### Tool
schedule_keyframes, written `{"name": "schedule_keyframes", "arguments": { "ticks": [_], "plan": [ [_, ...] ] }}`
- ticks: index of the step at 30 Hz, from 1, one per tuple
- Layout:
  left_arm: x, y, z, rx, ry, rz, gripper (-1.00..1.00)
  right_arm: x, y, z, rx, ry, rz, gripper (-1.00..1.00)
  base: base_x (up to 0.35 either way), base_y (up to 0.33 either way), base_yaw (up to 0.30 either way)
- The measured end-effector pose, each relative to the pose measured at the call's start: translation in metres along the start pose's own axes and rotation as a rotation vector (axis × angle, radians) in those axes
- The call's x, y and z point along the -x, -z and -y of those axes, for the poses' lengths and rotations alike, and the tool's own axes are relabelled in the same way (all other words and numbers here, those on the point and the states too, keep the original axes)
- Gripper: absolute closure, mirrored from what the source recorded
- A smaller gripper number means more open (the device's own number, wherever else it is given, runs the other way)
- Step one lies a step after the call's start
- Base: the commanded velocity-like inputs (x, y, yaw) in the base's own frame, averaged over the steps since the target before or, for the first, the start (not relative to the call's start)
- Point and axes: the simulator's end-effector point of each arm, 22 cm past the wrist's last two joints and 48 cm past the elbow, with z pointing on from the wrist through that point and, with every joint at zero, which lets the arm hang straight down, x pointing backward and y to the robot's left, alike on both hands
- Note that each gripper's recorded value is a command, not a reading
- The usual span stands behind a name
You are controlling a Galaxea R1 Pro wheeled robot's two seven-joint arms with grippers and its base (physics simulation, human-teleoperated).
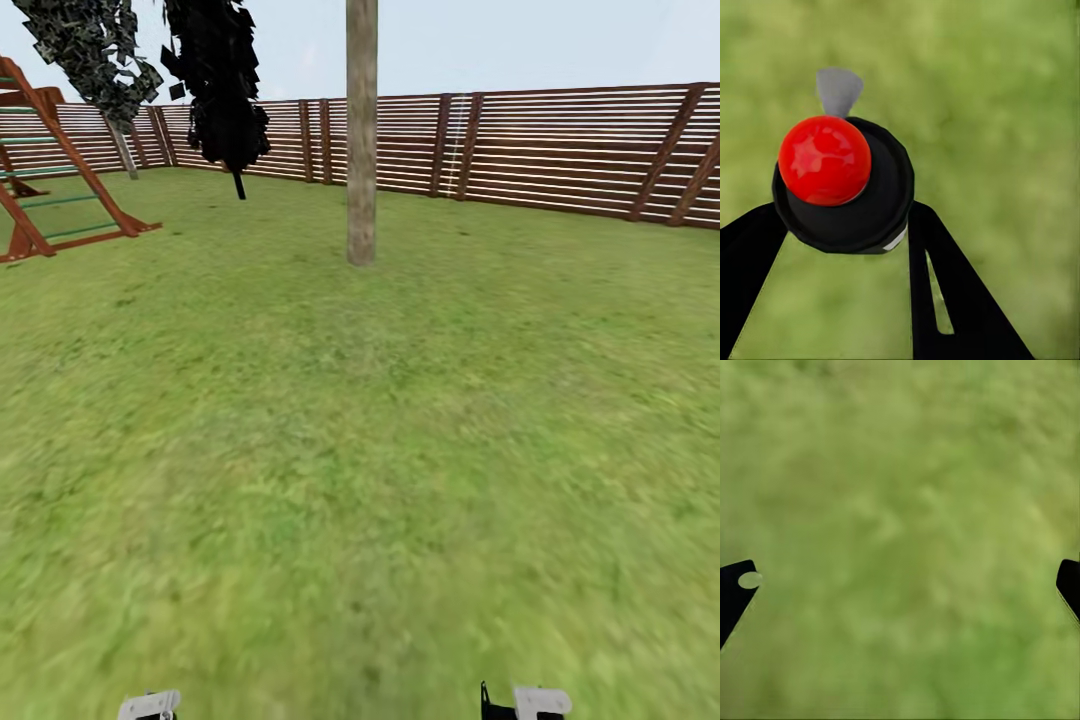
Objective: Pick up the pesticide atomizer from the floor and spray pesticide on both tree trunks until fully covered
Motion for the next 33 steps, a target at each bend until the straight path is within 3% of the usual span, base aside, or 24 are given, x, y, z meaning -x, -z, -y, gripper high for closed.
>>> {"name": "schedule_keyframes", "arguments": {
  "ticks": [33],
  "plan": [
    [0.0095,0.0014,0.0001,-0.001,0.001,0.021,1.00,0.0093,0.0002,-0.0008,0.001,-0.005,0.019,-1.00,0.339,0.000,-0.029]
  ]
}}
